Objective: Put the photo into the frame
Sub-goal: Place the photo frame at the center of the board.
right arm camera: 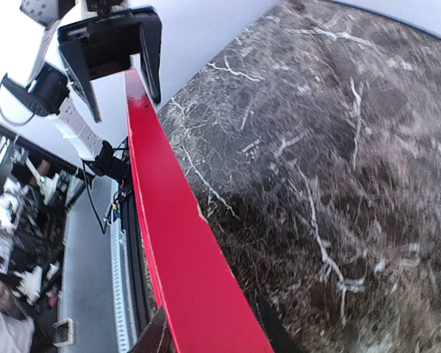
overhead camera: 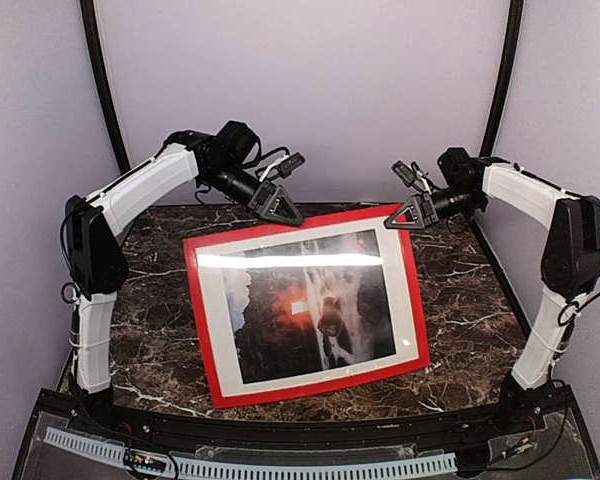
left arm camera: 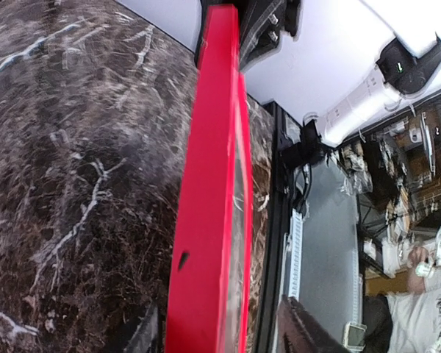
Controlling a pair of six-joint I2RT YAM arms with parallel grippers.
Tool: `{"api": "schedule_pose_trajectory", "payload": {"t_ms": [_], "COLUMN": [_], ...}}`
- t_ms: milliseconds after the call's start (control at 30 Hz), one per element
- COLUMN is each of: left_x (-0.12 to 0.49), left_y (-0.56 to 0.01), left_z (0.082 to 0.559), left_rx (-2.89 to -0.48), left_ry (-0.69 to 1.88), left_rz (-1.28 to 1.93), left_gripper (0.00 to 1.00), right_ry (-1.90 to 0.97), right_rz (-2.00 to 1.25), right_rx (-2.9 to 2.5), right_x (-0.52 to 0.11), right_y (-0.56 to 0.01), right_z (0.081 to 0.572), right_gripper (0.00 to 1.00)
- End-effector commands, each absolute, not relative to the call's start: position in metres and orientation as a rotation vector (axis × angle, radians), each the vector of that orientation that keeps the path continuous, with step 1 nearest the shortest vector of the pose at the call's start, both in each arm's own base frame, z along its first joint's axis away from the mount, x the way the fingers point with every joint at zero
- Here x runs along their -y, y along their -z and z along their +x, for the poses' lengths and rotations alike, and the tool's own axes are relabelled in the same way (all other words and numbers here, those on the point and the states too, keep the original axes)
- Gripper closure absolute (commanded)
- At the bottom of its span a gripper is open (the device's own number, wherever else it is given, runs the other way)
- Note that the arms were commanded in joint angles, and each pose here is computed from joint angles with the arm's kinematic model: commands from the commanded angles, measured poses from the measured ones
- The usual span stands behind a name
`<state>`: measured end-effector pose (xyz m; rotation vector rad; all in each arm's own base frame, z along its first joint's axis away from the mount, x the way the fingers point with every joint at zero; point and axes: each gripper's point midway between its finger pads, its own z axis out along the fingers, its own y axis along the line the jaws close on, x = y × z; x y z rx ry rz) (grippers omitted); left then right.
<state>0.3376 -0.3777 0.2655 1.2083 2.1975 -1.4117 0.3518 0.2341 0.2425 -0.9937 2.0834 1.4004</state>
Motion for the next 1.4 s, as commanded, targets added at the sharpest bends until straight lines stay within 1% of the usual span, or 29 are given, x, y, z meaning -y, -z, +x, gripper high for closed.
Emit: {"api": "schedule_pose_trajectory", "payload": {"t_ms": [0, 33, 167, 267, 333, 467, 500, 633, 733, 767, 800, 833, 867, 1100, 1167, 1367], "left_x": [0.36, 0.356, 0.315, 0.284, 0.269, 0.247, 0.242, 0.233, 0.232, 0.233, 0.234, 0.235, 0.235, 0.235, 0.235, 0.242], "left_y": [-0.288, -0.291, -0.294, -0.297, -0.299, -0.297, -0.294, -0.279, -0.264, -0.251, -0.255, -0.241, -0.243, -0.198, -0.19, -0.165], "left_z": [0.371, 0.378, 0.427, 0.449, 0.454, 0.452, 0.452, 0.436, 0.419, 0.414, 0.409, 0.403, 0.399, 0.365, 0.356, 0.325], "left_rx": [-2.158, -2.161, -2.254, -2.289, -2.291, -2.303, -2.312, -2.333, -2.326, -2.338, -2.32, -2.34, -2.329, -2.396, -2.404, -2.433], "left_ry": [1.31, 1.287, 1.033, 0.765, 0.661, 0.55, 0.524, 0.555, 0.633, 0.669, 0.696, 0.733, 0.754, 0.833, 0.844, 0.855], "left_rz": [1.08, 1.049, 0.79, 0.645, 0.579, 0.467, 0.439, 0.331, 0.271, 0.25, 0.244, 0.223, 0.216, 0.143, 0.127, 0.063], "left_gripper": [0.32, 0.27, 0.17, 0.13, 0.12, 0.1, 0.1, 0.09, 0.08, 0.09, 0.08, 0.08, 0.08, 0.08, 0.08, 0.08], "right_ry": [-1.369, -1.37, -1.36, -1.336, -1.305, -1.231, -1.207, -1.127, -1.094, -1.095, -1.086, -1.084, -1.102, -1.145, -1.152, -1.141], "right_rz": [-0.857, -0.808, -0.559, -0.314, -0.153, 0.121, 0.209, 0.431, 0.552, 0.59, 0.619, 0.644, 0.634, 0.693, 0.702, 0.703], "right_rx": [-2.011, -2.023, -2.079, -2.154, -2.199, -2.261, -2.247, -2.212, -2.169, -2.157, -2.152, -2.141, -2.154, -2.185, -2.191, -2.22], "right_x": [-0.217, -0.212, -0.186, -0.162, -0.147, -0.132, -0.118, -0.098, -0.09, -0.089, -0.088, -0.087, -0.099, -0.118, -0.12, -0.125], "right_y": [-0.272, -0.271, -0.262, -0.242, -0.224, -0.188, -0.182, -0.16, -0.152, -0.149, -0.145, -0.142, -0.138, -0.111, -0.107, -0.102], "right_z": [0.367, 0.372, 0.396, 0.415, 0.425, 0.434, 0.438, 0.437, 0.429, 0.424, 0.419, 0.415, 0.407, 0.375, 0.368, 0.348], "right_gripper": [1.0, 1.0, 1.0, 1.0, 1.0, 1.0, 1.0, 1.0, 1.0, 1.0, 1.0, 1.0, 1.0, 0.72, 0.68, 0.49]}}
